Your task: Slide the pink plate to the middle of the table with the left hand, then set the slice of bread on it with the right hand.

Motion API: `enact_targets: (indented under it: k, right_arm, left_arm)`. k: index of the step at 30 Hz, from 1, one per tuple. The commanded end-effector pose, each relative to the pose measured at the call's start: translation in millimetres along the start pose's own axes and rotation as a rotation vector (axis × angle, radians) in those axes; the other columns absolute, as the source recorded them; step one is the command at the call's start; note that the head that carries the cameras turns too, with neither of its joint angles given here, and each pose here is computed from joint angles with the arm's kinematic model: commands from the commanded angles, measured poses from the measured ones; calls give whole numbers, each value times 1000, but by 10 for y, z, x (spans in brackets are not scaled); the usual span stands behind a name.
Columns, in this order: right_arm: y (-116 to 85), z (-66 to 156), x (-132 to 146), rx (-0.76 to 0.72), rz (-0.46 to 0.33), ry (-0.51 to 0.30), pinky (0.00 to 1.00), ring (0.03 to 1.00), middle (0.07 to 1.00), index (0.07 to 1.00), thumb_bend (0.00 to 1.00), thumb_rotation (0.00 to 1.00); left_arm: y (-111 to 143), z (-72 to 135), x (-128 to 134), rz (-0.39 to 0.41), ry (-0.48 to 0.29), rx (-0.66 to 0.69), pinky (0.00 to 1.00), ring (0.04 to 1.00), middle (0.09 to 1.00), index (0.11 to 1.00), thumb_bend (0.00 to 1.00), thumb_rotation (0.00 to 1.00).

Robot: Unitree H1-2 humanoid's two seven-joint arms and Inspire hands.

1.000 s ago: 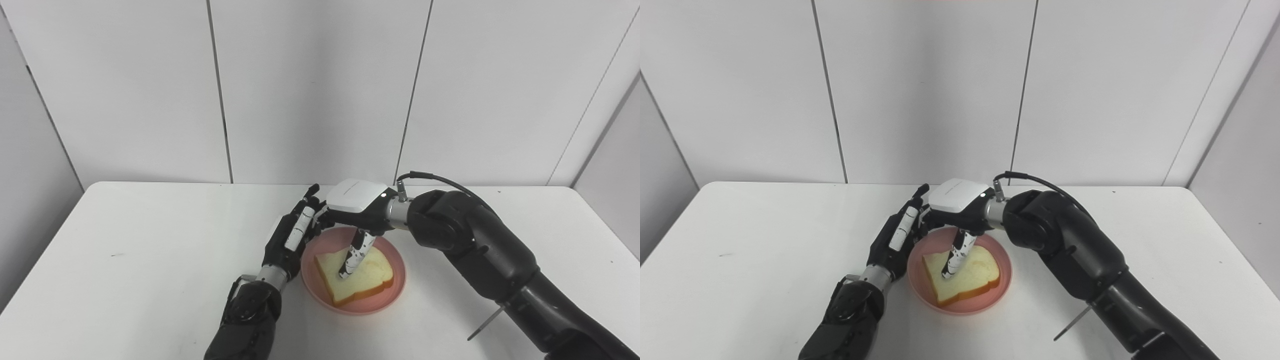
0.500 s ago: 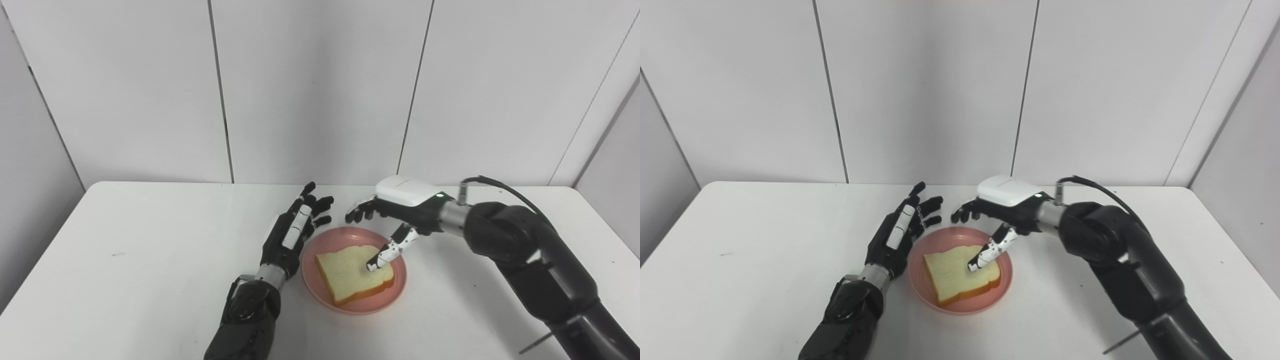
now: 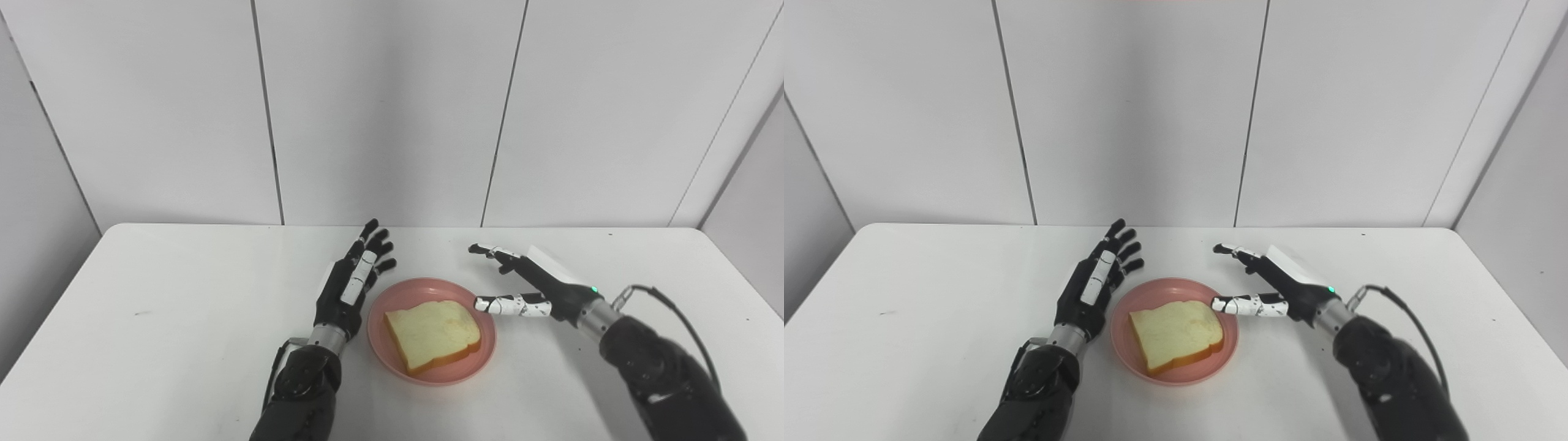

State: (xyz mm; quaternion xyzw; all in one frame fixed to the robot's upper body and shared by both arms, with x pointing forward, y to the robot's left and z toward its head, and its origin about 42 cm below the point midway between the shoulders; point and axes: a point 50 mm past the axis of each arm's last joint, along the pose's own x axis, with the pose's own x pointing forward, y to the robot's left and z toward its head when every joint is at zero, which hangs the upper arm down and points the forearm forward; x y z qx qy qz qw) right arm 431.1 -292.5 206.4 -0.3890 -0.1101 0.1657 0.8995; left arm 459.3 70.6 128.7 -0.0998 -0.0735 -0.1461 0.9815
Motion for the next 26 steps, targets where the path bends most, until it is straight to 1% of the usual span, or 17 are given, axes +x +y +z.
enact_targets:
  k: [1,3,5,7,10,13,18,21,22,26]
  right_arm:
    - [-67,163,117,99,-153,-87,870,924,918,879,929,987]
    - [53,148,142,194,-215,-92,856,909,908,878,918,997]
    - [129,129,162,254,-240,-86,850,906,911,886,885,1000]
    - [187,109,174,303,-246,-74,888,932,931,900,851,1000]
    - [279,86,177,335,-231,-59,891,930,925,888,865,1000]
    - [351,56,163,364,-227,-42,927,940,929,895,867,1000]
    - [461,-1,145,448,-268,-22,949,928,917,904,899,1000]
    - [540,-20,135,520,-315,-7,970,924,908,900,893,1000]
    - [570,-27,130,527,-334,2,964,917,904,894,890,1000]
    - [641,-30,117,457,-390,16,928,909,900,889,867,1000]
  left_arm:
    - [-28,-199,-214,55,20,23,930,953,997,931,895,807]
    - [-51,-161,-203,75,7,37,974,978,1000,938,886,817]
    - [-58,-128,-186,85,3,41,996,997,1000,951,867,824]
    - [-59,-100,-168,88,1,39,1000,1000,1000,966,840,824]
    - [-49,-53,-144,83,6,32,1000,1000,1000,979,824,820]
    - [-21,-6,-134,85,14,50,1000,1000,1000,995,806,825]
    - [41,64,-117,96,32,70,1000,1000,1000,997,785,834]
    - [68,104,-111,93,36,62,1000,1000,1000,992,785,828]
    - [76,114,-110,87,37,60,1000,1000,1000,989,794,827]
    - [97,139,-105,72,42,58,1000,1000,1000,988,821,833]
